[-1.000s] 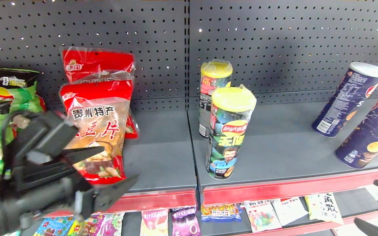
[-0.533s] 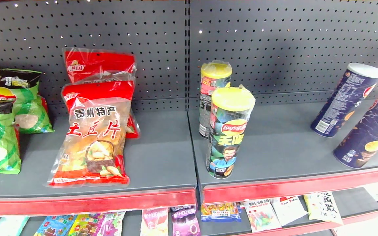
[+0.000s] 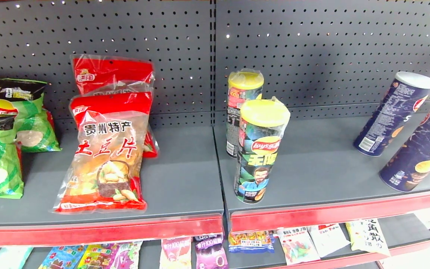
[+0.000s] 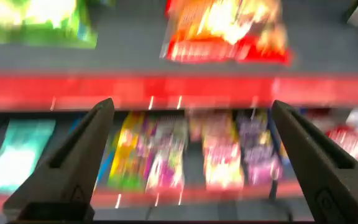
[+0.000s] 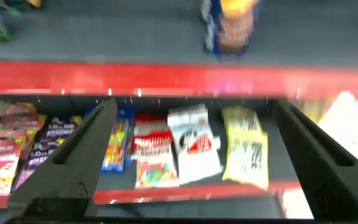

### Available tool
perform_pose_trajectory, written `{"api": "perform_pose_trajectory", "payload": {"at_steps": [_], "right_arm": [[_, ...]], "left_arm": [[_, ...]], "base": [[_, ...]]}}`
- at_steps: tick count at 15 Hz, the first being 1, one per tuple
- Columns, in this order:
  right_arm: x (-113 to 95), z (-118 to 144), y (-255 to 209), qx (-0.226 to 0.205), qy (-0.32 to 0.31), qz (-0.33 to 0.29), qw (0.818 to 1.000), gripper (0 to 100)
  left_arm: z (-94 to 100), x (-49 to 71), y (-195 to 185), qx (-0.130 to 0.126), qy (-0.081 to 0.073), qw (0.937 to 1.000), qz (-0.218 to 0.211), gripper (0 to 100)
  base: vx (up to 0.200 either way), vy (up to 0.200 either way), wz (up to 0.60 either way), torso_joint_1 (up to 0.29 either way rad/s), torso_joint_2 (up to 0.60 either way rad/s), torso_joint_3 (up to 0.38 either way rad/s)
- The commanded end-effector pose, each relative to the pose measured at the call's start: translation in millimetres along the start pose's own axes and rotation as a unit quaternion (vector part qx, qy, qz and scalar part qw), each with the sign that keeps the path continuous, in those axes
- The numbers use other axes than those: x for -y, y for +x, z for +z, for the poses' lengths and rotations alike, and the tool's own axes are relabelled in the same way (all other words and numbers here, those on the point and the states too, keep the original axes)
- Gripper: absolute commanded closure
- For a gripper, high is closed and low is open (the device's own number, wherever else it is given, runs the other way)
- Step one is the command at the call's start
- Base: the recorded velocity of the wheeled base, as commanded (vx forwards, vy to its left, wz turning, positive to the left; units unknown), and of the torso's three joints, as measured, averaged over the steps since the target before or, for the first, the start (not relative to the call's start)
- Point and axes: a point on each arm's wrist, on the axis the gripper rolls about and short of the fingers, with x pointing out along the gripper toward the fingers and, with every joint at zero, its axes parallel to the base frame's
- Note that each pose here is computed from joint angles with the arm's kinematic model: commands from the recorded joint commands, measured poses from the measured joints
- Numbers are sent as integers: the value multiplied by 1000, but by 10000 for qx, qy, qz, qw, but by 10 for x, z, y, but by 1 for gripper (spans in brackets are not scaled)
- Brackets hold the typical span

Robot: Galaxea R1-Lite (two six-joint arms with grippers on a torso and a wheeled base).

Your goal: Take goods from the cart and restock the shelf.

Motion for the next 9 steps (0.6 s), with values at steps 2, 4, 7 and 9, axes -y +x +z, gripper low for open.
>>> {"api": "perform_pose_trajectory", "payload": {"at_steps": [2,4,7,9], "right_arm": [[-32,-12,2,51,25,703,9975,0],[-28,-13,6,-7,62,644,9979,0],[26,-15,3,-53,59,-604,9981,0],[27,-24,7,-45,89,-635,9979,0]], "left_arm": [[-140,-12,57,14,20,10000,-5,0],[-142,-12,90,355,49,9993,-68,0],[-147,-15,91,337,-8,9994,1,0],[-144,-19,89,345,-103,9993,89,0]], "base": [[0,0,0,0,0,0],[0,0,0,0,0,0],[0,0,0,0,0,0],[0,0,0,0,0,0]]}}
